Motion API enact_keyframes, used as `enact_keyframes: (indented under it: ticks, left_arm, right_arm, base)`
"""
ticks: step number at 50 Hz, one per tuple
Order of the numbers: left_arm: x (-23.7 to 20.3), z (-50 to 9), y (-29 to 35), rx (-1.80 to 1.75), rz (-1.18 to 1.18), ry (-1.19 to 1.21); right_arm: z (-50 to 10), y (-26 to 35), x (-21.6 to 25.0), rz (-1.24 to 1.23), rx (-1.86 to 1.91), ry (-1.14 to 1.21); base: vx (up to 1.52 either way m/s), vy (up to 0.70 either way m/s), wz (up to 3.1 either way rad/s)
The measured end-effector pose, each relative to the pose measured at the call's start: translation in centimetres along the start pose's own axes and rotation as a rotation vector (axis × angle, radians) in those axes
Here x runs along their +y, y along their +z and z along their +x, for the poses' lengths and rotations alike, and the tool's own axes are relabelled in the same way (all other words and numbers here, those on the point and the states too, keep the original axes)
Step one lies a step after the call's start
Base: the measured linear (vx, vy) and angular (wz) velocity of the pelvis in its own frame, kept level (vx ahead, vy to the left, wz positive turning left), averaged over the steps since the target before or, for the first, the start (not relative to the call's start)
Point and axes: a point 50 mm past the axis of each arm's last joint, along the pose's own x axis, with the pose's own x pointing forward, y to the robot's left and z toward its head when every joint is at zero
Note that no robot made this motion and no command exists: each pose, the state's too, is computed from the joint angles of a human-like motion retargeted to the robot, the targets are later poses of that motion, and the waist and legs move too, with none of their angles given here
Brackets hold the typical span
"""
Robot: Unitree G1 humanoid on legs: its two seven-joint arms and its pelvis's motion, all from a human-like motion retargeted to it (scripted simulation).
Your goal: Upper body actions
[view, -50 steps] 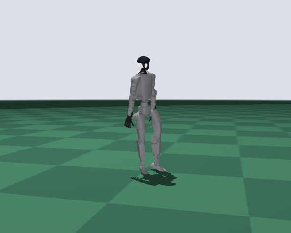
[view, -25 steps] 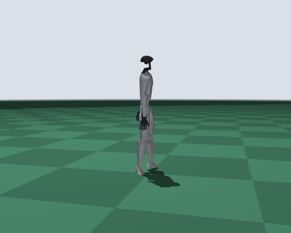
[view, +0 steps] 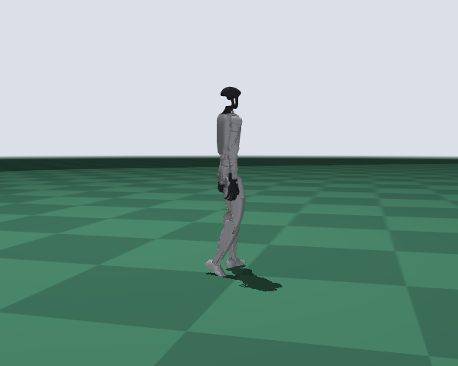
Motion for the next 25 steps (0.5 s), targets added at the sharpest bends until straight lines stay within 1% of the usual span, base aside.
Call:
enact_keyframes:
  ticks: [10,19,25]
  left_arm:
    - [1.0,0.0,-1.0,0.046,0.024,0.022]
    - [1.1,0.1,-2.0,0.088,0.045,0.015]
    - [0.3,0.0,-3.1,0.096,-0.002,-0.001]
  right_arm:
    - [-0.1,3.2,0.0,-0.055,-0.122,-0.004]
    - [-0.1,2.7,0.6,-0.043,-0.093,0.025]
    - [-0.1,2.2,0.9,-0.057,-0.068,0.027]
  base:
    - [0.00,0.02,1.05]
    - [0.12,-0.01,1.03]
    - [0.18,-0.05,0.16]
